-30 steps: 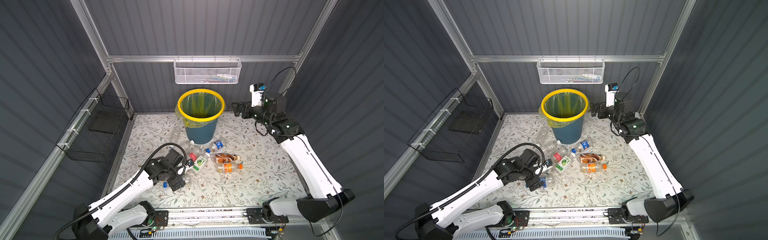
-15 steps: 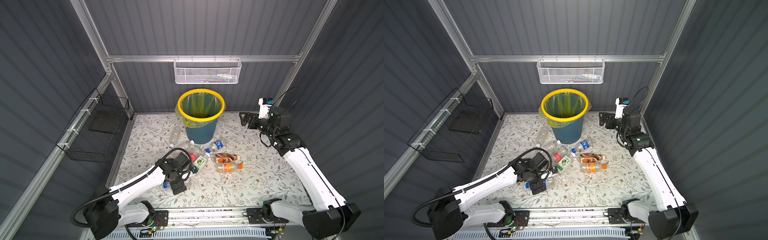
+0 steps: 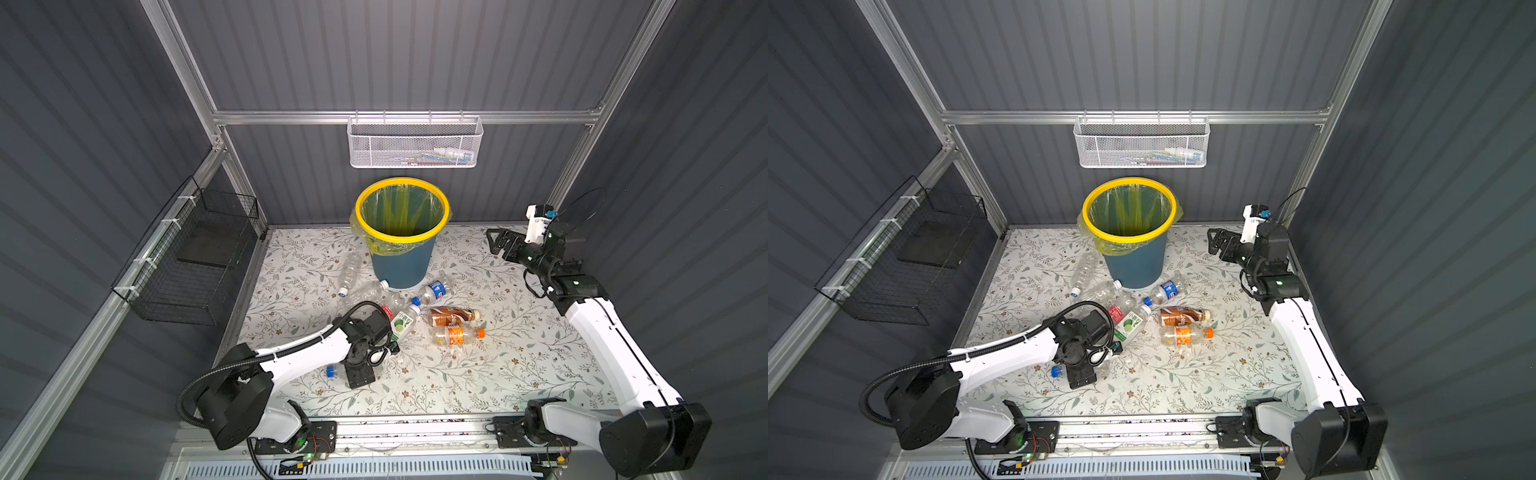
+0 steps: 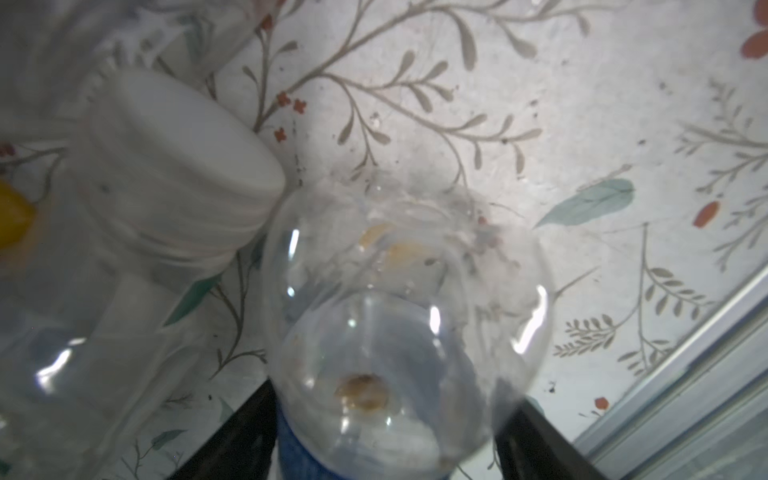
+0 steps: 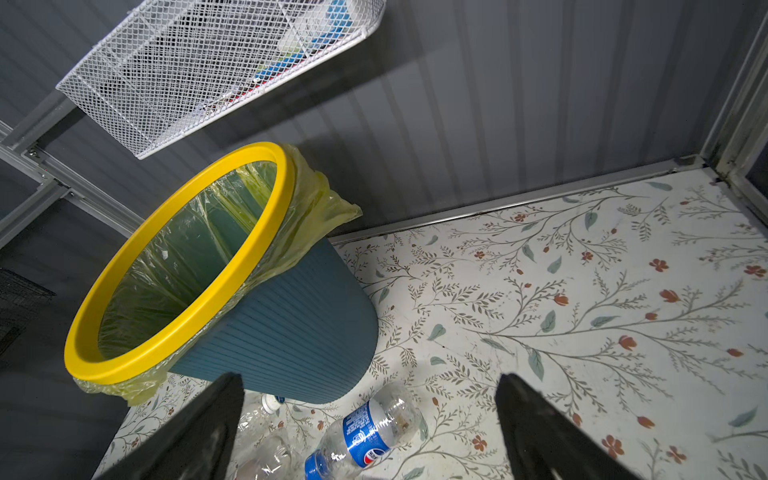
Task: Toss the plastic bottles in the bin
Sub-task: 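Grasp a clear bottle with the left gripper while the right arm withdraws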
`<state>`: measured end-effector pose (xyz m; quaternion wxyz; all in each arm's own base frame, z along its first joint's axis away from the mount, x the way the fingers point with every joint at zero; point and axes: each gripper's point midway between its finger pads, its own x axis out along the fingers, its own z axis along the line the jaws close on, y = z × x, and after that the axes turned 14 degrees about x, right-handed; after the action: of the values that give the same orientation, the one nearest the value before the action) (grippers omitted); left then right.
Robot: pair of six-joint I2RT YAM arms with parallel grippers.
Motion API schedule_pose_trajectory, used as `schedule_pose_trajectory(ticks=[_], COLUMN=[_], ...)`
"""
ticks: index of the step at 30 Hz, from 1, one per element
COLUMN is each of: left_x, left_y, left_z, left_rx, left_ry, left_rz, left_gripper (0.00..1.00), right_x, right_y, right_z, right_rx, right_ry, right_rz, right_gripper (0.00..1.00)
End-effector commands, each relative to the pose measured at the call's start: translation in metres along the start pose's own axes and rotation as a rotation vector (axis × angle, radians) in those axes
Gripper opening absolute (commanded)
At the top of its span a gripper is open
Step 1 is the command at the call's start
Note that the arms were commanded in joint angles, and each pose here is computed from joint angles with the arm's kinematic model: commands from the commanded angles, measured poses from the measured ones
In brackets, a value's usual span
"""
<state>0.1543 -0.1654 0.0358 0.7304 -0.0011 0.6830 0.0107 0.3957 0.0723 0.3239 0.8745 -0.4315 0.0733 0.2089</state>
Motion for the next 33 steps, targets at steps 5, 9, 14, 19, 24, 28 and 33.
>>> schedule_pose_trajectory(ticks=[5,9,14,19,24,28,33], left_x=[0.008,0.007,-0.003,-0.029,-0.082,-0.134,-0.205], left_y=[-0.002,-0.003,-0.011,-0.019,-0.031,-0.037,-0.019], left_z=[0.002,0.002,0.007,0.013,0.033,0.052,0.083], left_rx=[0.031,0.029,0.011,-0.014,-0.066,-0.123,-0.303], left_ry=[-0.025,-0.033,-0.064,-0.145,-0.287,-0.443,-0.748], left_rz=[0.015,0.006,-0.051,-0.168,-0.315,-0.456,-0.637], left_gripper=[0.68,0.60,0.57,0.56,0.56,0.56,0.59], right_x=[0.001,0.000,-0.001,-0.005,-0.009,-0.019,-0.024], right_y=[0.008,0.010,0.014,0.026,0.043,0.048,0.056], right_z=[-0.018,-0.025,-0.029,-0.039,-0.051,-0.051,-0.055], right_rx=[0.063,0.083,0.088,0.088,0.103,0.103,0.110], right_ry=[0.001,0.012,0.026,0.066,0.102,0.106,0.121], right_rz=[0.009,0.009,0.020,0.053,0.085,0.087,0.102], right_gripper=[0.95,0.95,0.94,0.94,0.93,0.93,0.92])
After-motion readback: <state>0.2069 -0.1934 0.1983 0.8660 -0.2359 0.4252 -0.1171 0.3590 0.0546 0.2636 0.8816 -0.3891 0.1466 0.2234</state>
